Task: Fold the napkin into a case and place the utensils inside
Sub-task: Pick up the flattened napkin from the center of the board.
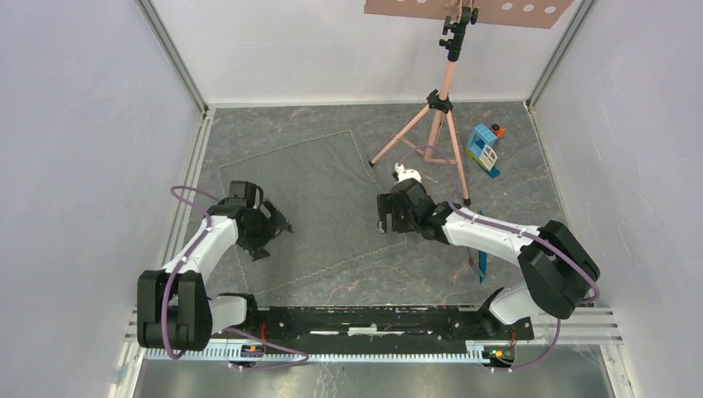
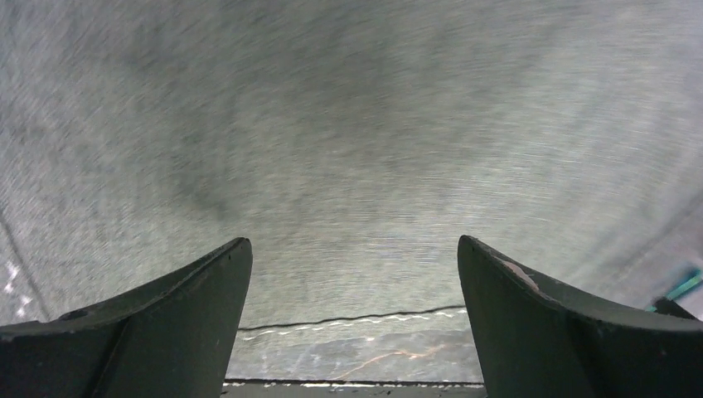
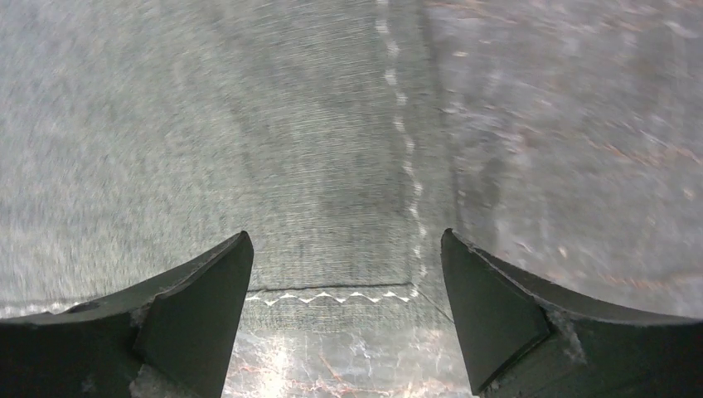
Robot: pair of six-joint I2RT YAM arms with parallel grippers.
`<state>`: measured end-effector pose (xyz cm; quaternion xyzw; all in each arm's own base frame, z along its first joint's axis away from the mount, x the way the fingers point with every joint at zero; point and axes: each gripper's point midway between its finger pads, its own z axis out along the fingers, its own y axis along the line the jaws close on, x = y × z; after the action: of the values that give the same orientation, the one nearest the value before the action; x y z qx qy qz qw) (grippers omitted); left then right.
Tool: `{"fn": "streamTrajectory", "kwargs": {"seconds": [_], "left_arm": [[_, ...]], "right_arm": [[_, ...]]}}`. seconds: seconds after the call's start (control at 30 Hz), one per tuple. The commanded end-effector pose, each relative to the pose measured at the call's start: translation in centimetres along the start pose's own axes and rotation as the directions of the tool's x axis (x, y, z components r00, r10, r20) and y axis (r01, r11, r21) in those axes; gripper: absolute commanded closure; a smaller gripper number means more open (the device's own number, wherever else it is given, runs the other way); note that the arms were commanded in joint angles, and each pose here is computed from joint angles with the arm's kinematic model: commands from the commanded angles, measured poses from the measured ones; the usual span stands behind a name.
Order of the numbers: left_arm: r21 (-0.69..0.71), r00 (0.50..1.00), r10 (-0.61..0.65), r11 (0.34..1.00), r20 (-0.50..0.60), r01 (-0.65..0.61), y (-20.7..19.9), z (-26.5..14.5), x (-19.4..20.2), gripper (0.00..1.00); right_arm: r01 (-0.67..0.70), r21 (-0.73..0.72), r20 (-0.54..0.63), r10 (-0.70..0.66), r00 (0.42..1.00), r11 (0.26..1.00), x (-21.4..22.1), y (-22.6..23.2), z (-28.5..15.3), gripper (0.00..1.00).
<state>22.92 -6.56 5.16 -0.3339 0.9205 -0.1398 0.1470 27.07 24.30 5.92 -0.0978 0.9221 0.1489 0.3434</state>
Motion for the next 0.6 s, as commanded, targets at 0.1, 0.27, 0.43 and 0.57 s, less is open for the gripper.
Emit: {"fn": "streamTrajectory", "kwargs": {"seconds": [0.1,0.27,0.43,0.57], "left_arm": [[-0.247,0.978,-0.197,0.946,0.074,0.209,6.1,1.0,1.7,0.00],[-0.315,0.973,-0.191,0.922,0.129,0.223,8.1,0.4,1.5,0.00],[-0.251,0.981,-0.170,0.949,0.097,0.190,6.6,0.3,1.5,0.00],[-0.165,0.988,-0.094,0.980,0.122,0.114,4.5,-1.0,0.0,0.00]], "right_arm": [[-0.228,0.360,-0.114,0.285,0.952,0.905,0.6,-3.5,-2.7,0.19],[-0.295,0.386,-0.117,0.363,0.924,0.874,2.8,-3.9,-2.7,0.21],[-0.321,0.412,-0.125,0.402,0.907,0.853,4.7,-4.1,-2.3,0.22],[-0.307,0.462,-0.145,0.412,0.900,0.832,5.7,-4.6,-1.8,0.24]]}}
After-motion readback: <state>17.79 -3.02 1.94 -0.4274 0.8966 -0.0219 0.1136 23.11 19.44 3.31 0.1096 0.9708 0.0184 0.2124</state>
